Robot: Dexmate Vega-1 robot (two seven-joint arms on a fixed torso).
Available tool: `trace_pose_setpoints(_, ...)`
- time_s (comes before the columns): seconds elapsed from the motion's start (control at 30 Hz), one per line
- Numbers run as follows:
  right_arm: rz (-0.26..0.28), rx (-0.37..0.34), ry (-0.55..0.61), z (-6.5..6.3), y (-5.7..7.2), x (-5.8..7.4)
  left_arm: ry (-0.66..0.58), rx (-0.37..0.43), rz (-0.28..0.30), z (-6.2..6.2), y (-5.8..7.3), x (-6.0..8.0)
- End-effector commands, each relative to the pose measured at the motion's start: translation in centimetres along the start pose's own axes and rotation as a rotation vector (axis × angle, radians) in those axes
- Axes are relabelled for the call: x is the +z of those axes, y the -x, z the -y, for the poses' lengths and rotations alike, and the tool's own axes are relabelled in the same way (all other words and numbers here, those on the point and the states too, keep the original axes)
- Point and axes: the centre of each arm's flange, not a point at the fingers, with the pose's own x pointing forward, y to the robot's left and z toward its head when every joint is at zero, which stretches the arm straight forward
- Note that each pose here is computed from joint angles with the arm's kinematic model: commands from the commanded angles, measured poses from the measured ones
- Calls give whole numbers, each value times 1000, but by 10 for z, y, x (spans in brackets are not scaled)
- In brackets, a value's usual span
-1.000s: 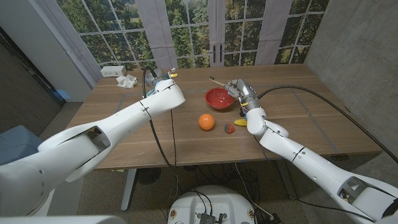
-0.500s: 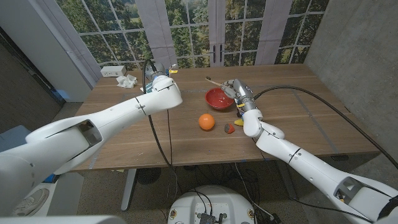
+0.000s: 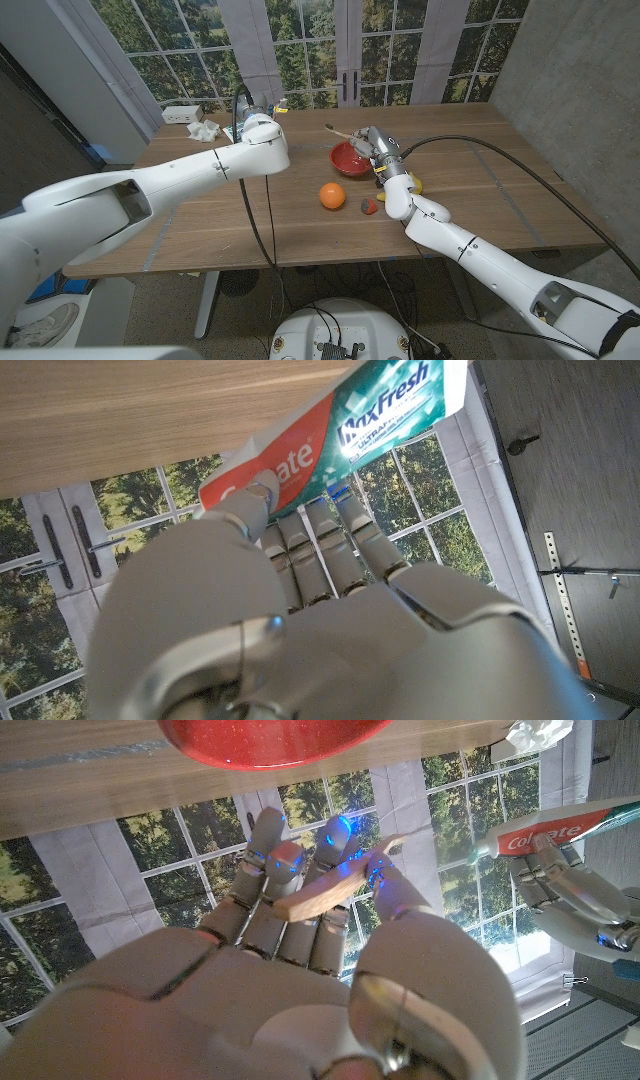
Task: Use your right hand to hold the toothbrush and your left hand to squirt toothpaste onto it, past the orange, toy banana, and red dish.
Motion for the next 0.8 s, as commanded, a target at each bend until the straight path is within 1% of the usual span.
trace_pose_setpoints(0.03,8,5,24,-3,-1,11,-111,27,58,-15,-1,4)
trace_pose_setpoints(0.17,14,0,18,-3,0,13,-146,50,78,-20,-1,5)
trace_pose_setpoints(0.23,15,-1,16,-3,1,13,-165,62,98,-23,-1,6)
trace_pose_setpoints(0.3,16,0,12,-4,2,14,-184,76,100,-25,-2,7)
trace_pose_setpoints(0.53,27,0,7,-4,4,17,-242,124,146,-31,-3,8)
trace_pose_setpoints(0.7,33,-3,20,-3,6,22,-271,138,181,-35,-3,11)
trace_pose_setpoints(0.8,28,-4,34,-3,6,25,-290,134,213,-39,-3,13)
